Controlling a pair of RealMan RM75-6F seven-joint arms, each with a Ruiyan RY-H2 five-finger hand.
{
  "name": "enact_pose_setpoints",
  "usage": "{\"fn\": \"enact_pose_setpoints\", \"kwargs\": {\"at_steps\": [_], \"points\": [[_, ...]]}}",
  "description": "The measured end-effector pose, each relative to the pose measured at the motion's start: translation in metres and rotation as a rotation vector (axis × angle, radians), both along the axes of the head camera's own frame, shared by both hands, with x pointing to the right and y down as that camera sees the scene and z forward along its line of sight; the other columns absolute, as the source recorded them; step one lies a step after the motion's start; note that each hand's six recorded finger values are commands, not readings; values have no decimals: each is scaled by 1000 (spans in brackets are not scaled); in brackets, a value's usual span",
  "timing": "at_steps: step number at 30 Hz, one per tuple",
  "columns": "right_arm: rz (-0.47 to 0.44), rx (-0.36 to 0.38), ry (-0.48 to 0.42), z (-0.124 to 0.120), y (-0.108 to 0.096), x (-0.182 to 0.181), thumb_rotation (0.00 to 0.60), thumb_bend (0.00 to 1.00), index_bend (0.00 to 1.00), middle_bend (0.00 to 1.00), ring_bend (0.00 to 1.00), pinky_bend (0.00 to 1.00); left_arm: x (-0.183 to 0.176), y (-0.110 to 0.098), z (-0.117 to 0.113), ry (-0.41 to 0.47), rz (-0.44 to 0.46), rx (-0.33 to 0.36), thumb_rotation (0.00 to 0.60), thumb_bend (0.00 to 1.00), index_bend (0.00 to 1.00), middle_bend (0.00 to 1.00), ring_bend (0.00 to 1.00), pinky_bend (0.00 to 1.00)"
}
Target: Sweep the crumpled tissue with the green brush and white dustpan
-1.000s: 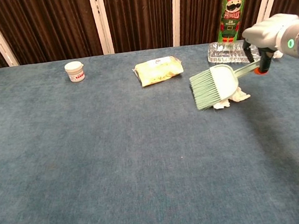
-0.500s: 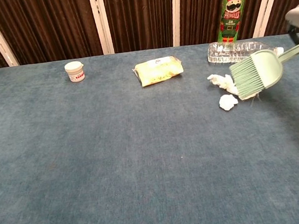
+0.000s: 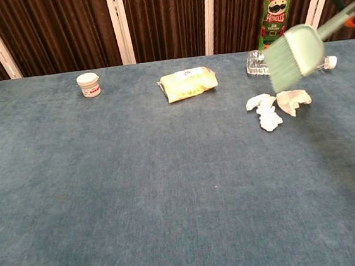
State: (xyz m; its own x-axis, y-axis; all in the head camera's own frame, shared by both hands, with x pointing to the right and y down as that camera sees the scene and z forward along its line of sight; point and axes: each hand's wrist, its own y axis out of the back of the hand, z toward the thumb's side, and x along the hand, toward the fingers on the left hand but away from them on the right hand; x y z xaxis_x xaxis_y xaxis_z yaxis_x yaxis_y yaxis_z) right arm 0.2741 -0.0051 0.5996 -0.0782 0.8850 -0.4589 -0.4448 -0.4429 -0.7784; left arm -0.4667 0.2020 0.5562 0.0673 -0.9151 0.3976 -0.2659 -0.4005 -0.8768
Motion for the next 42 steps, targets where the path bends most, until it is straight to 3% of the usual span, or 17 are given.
{"fn": "enact_pose_setpoints", "kwargs": {"at_steps": [7, 13, 19, 29, 42], "points": [[-70, -18, -55, -1, -3, -51, 600, 587, 783, 960, 1000, 857, 0, 0, 1, 8, -1, -9, 600, 0, 0, 0, 0, 17], [-60, -130, -99, 29, 14, -78, 600, 588, 783, 960, 1000, 857, -2, 1, 2, 16, -4, -19, 600, 0, 0, 0, 0, 17], [-40, -208, -79, 64, 29, -80, 600, 589, 783, 960, 1000, 857, -5, 1, 1, 15, -13, -18, 600, 0, 0, 0, 0, 17], [-2, -228, 29, 93, 36, -36, 600, 591, 786, 960, 1000, 857, -8, 2, 1, 5, -25, -20, 600, 0, 0, 0, 0, 17], [62, -147, 210, 58, 17, 49, 600, 595, 786, 960, 1000, 857, -6, 2, 1, 5, -22, -17, 600, 0, 0, 0, 0, 17]]}}
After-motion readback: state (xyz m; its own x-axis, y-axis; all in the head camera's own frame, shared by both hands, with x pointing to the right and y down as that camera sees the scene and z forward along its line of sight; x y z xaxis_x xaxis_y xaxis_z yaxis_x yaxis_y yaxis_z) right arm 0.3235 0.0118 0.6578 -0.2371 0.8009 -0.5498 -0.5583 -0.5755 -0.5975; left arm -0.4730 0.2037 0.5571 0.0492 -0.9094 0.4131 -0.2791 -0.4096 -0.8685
